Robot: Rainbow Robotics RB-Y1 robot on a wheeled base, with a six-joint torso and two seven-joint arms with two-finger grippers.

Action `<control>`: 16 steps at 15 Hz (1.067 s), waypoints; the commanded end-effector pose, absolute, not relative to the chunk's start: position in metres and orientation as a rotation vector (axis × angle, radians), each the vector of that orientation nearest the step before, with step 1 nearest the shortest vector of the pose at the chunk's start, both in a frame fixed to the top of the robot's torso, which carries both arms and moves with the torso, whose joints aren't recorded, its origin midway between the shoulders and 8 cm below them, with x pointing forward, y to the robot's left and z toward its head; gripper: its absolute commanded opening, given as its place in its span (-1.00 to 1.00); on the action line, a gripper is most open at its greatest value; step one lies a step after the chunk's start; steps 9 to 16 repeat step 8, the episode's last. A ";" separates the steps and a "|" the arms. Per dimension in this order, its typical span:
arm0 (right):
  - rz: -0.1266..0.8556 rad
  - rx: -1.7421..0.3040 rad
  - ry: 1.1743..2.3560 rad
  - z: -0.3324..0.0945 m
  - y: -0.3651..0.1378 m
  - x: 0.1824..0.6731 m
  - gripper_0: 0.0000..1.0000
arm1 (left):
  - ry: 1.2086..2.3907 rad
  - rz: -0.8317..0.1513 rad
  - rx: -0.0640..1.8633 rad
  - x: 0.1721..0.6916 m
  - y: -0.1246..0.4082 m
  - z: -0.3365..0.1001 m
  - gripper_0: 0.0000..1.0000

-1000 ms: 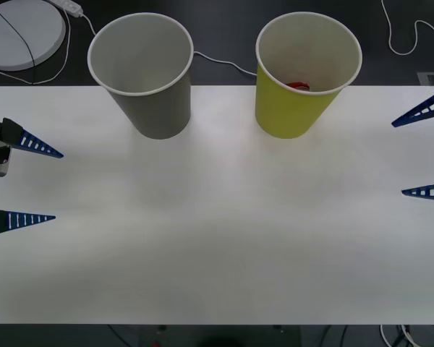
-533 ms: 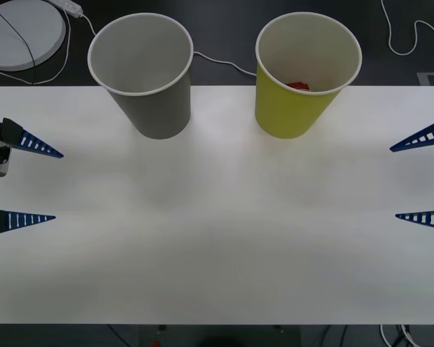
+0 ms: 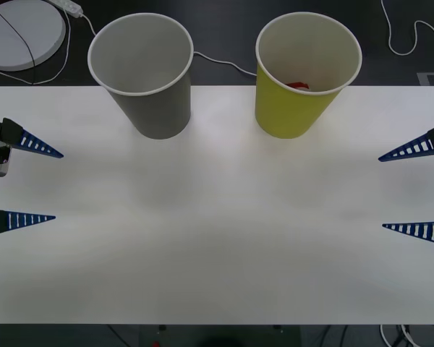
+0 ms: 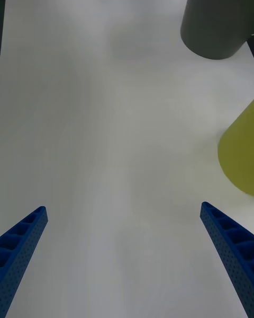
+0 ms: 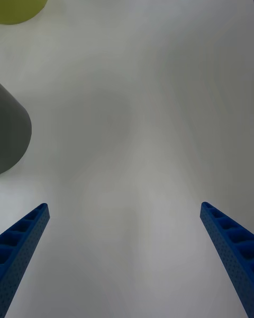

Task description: Put the can into the green bin and the plastic bottle into the gray bin

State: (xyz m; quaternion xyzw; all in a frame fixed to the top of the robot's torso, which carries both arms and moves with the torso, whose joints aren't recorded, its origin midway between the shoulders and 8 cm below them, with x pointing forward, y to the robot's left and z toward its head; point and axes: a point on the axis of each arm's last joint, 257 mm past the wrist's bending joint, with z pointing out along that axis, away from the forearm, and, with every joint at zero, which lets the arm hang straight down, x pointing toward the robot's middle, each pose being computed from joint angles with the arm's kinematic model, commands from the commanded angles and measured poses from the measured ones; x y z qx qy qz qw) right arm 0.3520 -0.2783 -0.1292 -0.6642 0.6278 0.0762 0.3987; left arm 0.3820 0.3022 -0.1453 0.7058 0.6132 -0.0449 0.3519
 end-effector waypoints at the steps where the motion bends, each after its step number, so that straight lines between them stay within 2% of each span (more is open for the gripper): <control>1: 0.192 -1.695 1.584 -0.133 -0.278 0.349 1.00 | 1.587 -0.116 1.826 0.382 0.302 -0.145 1.00; 16: 0.180 -1.700 1.585 -0.134 -0.281 0.350 1.00 | 1.587 -0.116 1.826 0.382 0.302 -0.145 1.00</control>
